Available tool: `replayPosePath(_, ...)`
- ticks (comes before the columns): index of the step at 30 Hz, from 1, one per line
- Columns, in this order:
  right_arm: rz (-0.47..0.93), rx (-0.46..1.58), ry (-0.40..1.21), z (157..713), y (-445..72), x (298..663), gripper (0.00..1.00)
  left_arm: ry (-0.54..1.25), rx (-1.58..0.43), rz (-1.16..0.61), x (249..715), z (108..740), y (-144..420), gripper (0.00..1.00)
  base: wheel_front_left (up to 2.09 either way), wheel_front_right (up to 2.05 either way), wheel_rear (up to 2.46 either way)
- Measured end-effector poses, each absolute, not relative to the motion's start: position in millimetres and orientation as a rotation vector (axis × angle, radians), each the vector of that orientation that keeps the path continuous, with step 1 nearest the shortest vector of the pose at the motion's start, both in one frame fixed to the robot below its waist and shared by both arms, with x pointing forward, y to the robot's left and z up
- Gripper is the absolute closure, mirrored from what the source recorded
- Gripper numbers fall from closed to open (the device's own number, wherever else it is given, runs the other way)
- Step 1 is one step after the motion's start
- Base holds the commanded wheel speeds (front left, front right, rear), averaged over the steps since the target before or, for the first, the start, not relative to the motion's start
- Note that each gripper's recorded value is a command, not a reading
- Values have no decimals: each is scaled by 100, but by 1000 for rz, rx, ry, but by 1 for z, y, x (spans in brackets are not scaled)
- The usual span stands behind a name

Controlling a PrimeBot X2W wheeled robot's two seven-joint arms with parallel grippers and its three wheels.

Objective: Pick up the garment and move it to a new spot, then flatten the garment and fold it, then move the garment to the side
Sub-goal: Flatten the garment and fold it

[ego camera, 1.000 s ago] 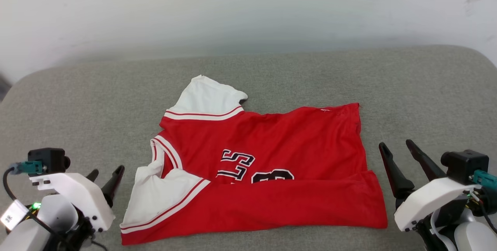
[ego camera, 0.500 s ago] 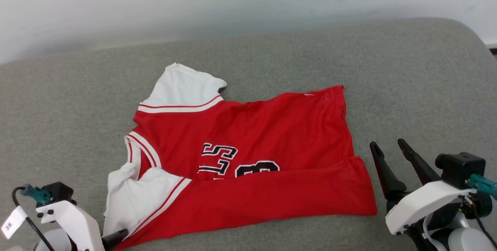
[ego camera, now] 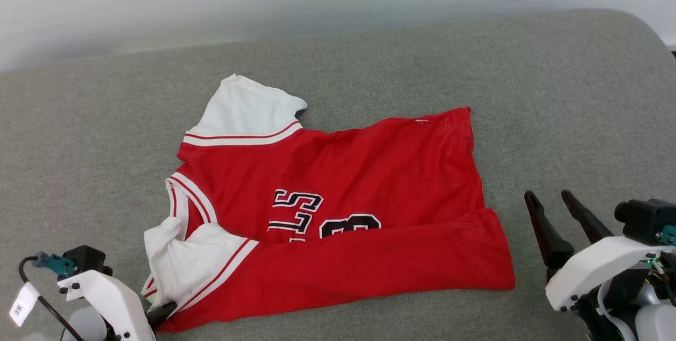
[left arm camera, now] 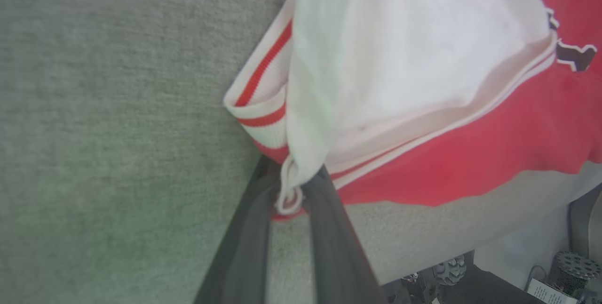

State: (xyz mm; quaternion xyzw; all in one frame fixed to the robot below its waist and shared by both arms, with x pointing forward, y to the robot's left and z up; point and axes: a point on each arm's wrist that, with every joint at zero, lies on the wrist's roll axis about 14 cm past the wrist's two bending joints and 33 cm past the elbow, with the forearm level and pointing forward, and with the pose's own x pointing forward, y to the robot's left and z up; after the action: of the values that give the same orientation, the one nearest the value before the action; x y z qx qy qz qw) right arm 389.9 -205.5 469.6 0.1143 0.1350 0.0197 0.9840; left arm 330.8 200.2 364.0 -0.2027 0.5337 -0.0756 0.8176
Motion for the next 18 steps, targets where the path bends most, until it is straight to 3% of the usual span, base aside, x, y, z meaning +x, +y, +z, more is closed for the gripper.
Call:
replayPosePath(10, 123, 213, 692, 422, -196, 355, 0, 920, -343, -177, 340, 407, 207, 100, 0, 0, 0)
replayPosePath(18, 198, 211, 899, 383, -169, 346, 0, 881, -336, -190, 341, 418, 200, 100, 0, 0, 0)
